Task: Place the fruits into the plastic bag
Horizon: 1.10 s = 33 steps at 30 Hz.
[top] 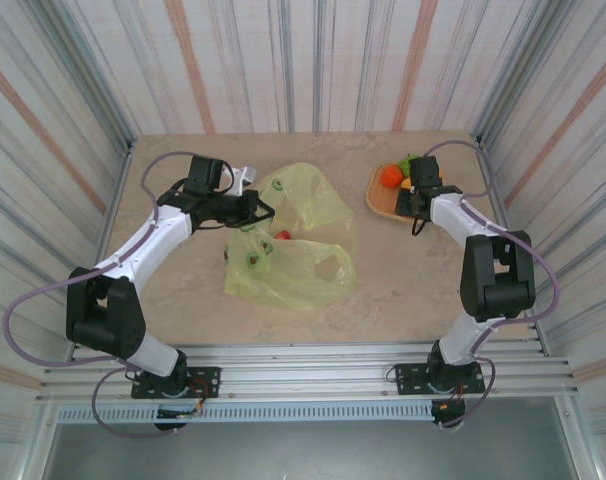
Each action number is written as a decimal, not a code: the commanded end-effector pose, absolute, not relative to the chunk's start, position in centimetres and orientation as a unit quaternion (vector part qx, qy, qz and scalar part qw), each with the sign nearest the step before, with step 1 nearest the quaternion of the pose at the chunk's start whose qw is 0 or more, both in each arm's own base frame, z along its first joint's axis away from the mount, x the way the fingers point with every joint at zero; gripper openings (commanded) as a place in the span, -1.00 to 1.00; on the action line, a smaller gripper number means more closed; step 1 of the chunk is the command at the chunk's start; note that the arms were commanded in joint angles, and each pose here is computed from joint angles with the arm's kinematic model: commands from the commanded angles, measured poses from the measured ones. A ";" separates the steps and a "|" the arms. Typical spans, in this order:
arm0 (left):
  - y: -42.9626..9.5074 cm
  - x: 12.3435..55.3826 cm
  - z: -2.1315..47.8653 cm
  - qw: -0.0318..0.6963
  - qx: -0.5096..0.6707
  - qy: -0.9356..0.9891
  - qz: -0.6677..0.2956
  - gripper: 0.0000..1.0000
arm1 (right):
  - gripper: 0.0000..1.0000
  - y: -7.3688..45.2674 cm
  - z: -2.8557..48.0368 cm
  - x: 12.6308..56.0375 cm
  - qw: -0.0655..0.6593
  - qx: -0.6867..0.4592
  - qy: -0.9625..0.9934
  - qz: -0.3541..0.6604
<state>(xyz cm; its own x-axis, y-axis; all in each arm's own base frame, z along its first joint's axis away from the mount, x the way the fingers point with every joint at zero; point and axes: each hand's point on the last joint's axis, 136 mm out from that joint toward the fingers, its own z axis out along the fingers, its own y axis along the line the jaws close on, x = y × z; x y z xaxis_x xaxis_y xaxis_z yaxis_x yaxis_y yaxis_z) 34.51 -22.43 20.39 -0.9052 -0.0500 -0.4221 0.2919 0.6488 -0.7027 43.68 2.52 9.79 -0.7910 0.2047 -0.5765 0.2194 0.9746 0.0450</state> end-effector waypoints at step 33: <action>-22.5 34.3 20.6 0.205 0.077 0.887 -0.407 -1.00 | -0.65 2.0 8.3 47.5 0.291 0.132 0.948 0.003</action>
